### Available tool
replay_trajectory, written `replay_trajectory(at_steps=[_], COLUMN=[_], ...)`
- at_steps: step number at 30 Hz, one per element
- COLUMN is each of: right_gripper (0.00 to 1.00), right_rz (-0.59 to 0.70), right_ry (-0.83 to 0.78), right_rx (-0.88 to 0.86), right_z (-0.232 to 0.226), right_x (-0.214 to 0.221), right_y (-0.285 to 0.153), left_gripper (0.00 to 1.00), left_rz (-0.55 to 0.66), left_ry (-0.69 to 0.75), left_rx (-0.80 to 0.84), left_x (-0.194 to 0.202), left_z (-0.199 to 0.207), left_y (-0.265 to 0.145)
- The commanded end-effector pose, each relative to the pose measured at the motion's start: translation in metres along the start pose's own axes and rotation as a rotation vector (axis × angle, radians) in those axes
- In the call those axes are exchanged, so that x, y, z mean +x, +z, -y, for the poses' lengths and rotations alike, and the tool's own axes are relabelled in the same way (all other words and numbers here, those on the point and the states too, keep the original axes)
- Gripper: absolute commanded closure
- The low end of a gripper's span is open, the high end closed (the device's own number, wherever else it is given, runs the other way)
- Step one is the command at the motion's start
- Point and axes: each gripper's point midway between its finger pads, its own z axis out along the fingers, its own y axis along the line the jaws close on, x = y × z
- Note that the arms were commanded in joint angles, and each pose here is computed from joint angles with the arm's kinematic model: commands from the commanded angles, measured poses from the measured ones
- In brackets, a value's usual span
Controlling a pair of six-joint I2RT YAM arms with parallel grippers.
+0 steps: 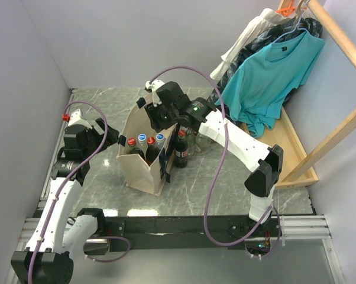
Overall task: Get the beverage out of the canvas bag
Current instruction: Take out the drink from the canvas bag.
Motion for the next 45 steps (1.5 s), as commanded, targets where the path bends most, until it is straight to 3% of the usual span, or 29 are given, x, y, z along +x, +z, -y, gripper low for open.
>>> replay_trajectory(at_steps=[1, 7, 45], right_gripper=[0.44, 0.35, 0.38], right_rz=[-0.02, -0.036, -0.185], right_ry=[0.024, 0.026, 0.07], right_rx=[-0.004, 0.0, -0.003], right_z=[0.001, 0.003, 0.008], right_x=[0.006, 0.015, 0.054], right_y=[0.001, 0.004, 0.026], left_gripper=[0.04, 0.04, 0.04], left_rz=[0.054, 0.054, 0.046], left_ry=[0.01, 0.013, 0.011], left_rx=[0.04, 0.04, 0.039], left_x=[-0.018, -0.018, -0.014], left_z=[0.012, 0.011, 0.01], left_y=[-0.005, -0.005, -0.004])
